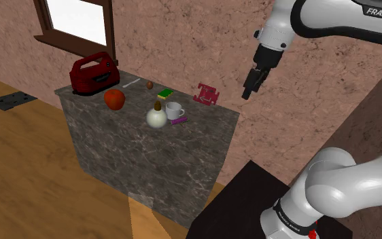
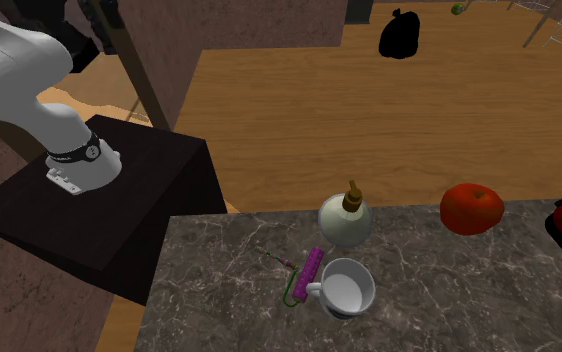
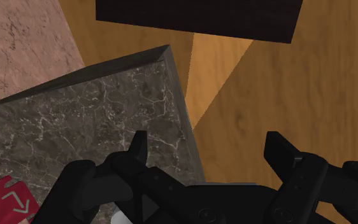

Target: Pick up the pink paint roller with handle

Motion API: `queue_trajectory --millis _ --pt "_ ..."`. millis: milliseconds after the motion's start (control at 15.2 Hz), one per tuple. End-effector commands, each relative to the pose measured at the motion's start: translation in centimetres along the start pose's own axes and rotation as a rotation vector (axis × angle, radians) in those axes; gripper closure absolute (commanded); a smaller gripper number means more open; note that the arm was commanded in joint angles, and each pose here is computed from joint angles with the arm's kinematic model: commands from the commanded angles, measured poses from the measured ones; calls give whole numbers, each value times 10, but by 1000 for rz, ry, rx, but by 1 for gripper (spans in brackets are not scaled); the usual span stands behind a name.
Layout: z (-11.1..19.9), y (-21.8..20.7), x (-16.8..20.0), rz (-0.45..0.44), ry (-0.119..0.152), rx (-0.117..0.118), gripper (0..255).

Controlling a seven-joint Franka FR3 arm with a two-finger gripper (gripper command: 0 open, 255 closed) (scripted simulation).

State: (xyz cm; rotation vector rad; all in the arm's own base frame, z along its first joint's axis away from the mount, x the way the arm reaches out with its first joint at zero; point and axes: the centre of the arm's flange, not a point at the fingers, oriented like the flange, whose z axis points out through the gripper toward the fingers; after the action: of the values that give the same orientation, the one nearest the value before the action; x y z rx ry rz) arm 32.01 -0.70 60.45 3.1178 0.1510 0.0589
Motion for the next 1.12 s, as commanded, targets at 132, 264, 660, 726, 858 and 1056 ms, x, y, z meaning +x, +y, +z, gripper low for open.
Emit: queue_trajectory --millis 132,264,660,726,858,1056 --pt "21 3 15 12 5 -5 0" --pt "42 6 30 25 9 -9 0" --pt "103 16 77 62 23 -23 0" --pt "113 18 84 68 25 -25 0" --pt "134 22 100 81 30 -30 0" --pt "164 29 123 99 37 -36 0"
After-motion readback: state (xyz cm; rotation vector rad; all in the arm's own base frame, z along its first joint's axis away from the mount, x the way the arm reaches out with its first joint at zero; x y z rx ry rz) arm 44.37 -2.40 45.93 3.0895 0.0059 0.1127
